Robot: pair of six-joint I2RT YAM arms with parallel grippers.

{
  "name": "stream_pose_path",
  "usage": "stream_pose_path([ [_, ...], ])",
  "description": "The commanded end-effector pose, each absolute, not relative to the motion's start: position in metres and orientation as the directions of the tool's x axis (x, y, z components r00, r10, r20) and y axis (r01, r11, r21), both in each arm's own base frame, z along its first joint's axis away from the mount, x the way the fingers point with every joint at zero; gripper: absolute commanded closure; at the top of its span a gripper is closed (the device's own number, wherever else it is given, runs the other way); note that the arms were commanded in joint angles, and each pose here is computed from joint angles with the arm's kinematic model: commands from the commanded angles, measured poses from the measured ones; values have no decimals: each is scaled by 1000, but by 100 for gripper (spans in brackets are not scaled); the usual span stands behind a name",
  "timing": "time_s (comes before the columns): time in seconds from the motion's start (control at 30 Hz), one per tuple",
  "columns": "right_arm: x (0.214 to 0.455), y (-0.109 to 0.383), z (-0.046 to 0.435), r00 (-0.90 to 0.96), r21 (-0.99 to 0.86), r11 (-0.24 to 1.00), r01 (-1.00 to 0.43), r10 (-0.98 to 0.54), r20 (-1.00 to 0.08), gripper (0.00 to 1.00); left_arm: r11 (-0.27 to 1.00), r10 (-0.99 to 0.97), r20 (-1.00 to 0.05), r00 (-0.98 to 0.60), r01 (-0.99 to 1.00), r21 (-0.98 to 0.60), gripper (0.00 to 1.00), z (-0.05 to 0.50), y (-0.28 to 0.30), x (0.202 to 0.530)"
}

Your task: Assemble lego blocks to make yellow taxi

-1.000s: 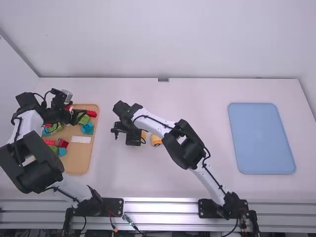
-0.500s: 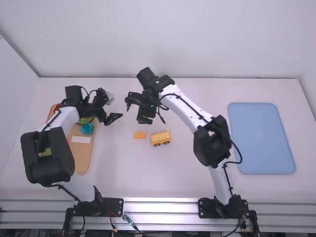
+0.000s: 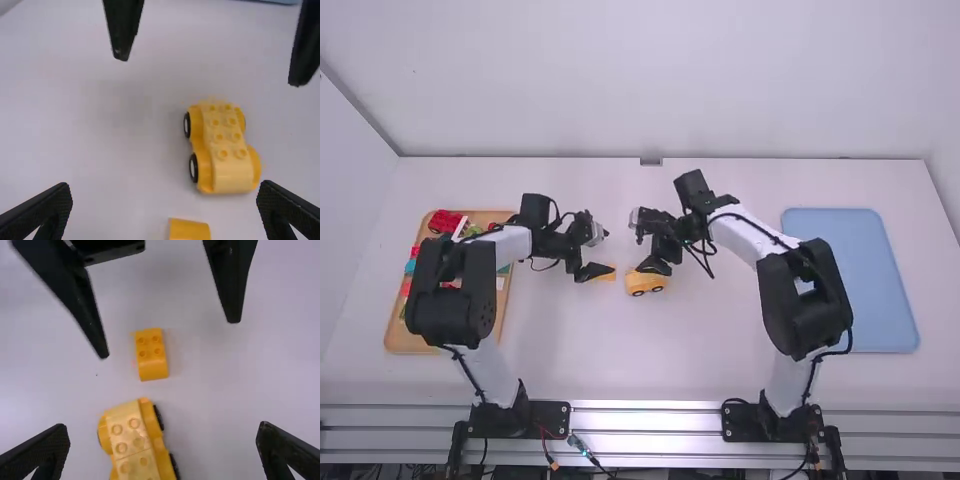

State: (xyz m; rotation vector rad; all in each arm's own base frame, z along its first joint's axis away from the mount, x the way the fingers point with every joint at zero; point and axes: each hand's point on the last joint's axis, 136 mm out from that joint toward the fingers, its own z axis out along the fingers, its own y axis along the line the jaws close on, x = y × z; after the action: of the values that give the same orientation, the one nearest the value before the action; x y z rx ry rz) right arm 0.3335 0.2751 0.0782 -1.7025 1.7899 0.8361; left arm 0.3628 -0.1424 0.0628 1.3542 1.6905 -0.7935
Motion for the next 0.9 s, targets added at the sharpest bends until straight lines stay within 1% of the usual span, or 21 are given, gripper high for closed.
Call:
stream_pose_path([
  [0.0, 315, 278, 107, -3, 58, -93, -994, -506, -862, 1, 170, 396, -918, -30, 985, 41, 1, 63, -139, 352],
  [0.13, 310, 266, 98, -15, 61, -94, -994, -432, -902, 1, 147, 410, -912, -14, 988, 51, 1, 49, -133, 345],
  [0.3, 306, 257, 79, 1, 34, -77, -996, -420, -907, 1, 124, 476, -880, -13, 991, 53, 1, 25, -131, 344],
  [0.33, 307, 257, 72, 37, -10, -68, -998, -419, -907, 1, 129, 497, -867, -29, 991, 41, 1, 17, -128, 346],
  [0.37, 308, 257, 71, 36, -11, -62, -998, -423, -906, 1, 131, 503, -863, -32, 991, 39, 1, 15, -127, 347],
  [0.47, 311, 257, 61, -11, 14, -4, -1000, -440, -898, 1, 129, 503, -863, -49, 991, 19, 1, 7, -126, 349],
  [0.6, 308, 257, 57, -34, 33, 10, -999, -440, -897, 1, 73, 515, -857, -7, 997, 36, 0, -7, -127, 345],
  [0.7, 309, 254, 54, -44, 39, 20, -999, -445, -894, 0, 65, 518, -855, -5, 997, 33, 3, -13, -127, 347],
  [0.8, 308, 255, 54, -46, 43, 18, -999, -447, -894, 2, 74, 519, -854, -30, 997, 10, 7, -20, -123, 351],
  [0.83, 308, 254, 54, -50, 45, 21, -999, -448, -893, 3, 74, 515, -857, -33, 997, 6, 12, -20, -122, 352],
  [0.87, 308, 254, 54, -51, 47, 22, -999, -448, -893, 3, 70, 517, -855, -30, 997, 8, 15, -20, -121, 351],
])
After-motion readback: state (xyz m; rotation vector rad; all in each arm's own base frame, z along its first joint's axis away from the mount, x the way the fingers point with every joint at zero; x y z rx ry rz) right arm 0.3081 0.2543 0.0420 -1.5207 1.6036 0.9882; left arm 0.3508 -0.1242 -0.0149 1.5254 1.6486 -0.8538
